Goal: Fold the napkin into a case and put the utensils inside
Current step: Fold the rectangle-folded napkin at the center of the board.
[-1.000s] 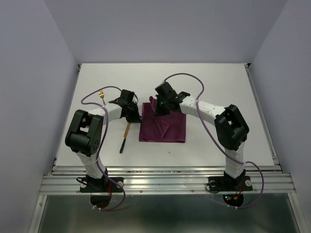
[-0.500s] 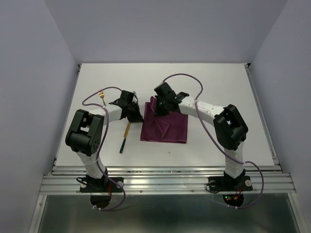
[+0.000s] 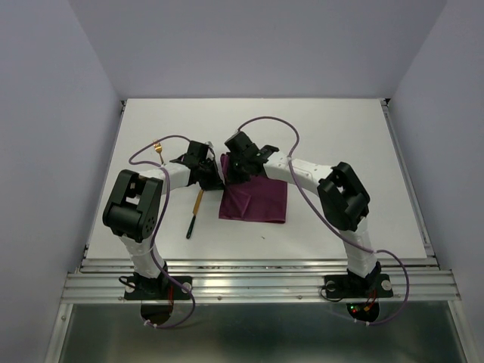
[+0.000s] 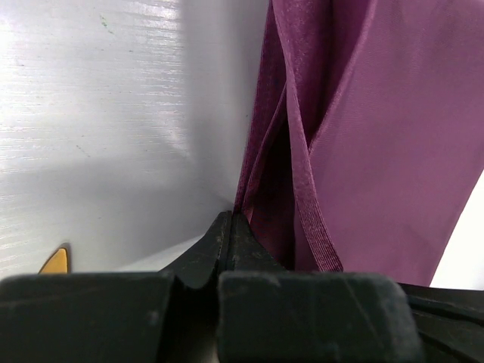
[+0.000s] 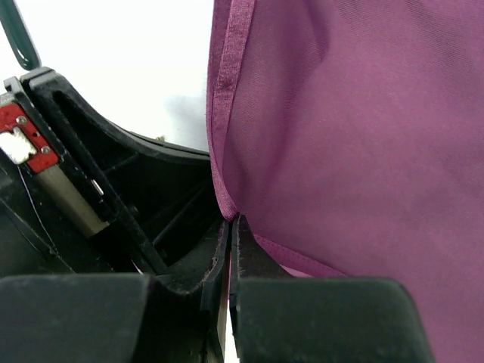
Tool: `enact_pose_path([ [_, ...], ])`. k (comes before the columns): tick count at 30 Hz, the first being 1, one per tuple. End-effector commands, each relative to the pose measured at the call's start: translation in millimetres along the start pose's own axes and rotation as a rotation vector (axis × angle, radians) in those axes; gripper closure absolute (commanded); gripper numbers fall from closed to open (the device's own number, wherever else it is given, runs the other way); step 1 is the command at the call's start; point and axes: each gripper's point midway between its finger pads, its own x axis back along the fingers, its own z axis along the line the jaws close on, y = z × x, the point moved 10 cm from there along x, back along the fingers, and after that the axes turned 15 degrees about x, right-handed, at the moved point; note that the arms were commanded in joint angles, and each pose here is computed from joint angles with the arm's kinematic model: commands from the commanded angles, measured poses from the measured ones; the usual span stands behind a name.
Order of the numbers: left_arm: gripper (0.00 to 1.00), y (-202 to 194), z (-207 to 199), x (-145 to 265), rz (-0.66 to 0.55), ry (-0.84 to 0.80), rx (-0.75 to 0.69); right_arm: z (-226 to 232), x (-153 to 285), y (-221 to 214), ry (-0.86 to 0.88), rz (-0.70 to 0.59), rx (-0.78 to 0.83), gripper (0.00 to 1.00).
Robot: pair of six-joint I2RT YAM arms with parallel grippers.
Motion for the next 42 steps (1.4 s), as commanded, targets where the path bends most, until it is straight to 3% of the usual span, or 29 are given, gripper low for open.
enact_pose_path([
  [1, 1.0, -13, 21, -8, 0.045, 0.103, 0.007, 7, 2, 11, 0.012, -0.03, -0.018, 0.99],
  [22, 1.0, -13, 23, -7, 0.037, 0.116, 0.013, 10, -10, 13, 0.015, -0.023, -0.051, 0.98],
  [24, 1.0, -13, 23, -6, 0.035, 0.118, 0.013, 12, -7, 15, 0.046, -0.037, -0.038, 0.89],
  [25, 1.0, -13, 23, -6, 0.031, 0.121, 0.014, 14, -4, 15, 0.075, -0.035, -0.034, 0.73],
  [27, 1.0, -12, 23, -5, 0.021, 0.134, 0.014, 15, 11, 20, 0.083, -0.074, -0.013, 0.61],
  [28, 1.0, -12, 23, -4, 0.019, 0.139, 0.014, 14, 18, 22, 0.074, -0.092, 0.0, 0.49],
  [31, 1.0, -10, 22, 0, 0.009, 0.142, 0.011, 4, 49, 25, -0.004, -0.186, 0.035, 0.38],
  [36, 1.0, -4, 18, 10, -0.019, 0.137, 0.011, -40, 80, 7, -0.142, -0.22, -0.028, 0.42],
  [40, 1.0, -3, 14, 23, -0.043, 0.121, -0.002, -72, 79, -26, -0.165, -0.125, -0.116, 0.71],
  [42, 1.0, -5, 16, 23, -0.034, 0.128, -0.004, -73, 72, -38, -0.128, -0.088, -0.111, 0.78],
])
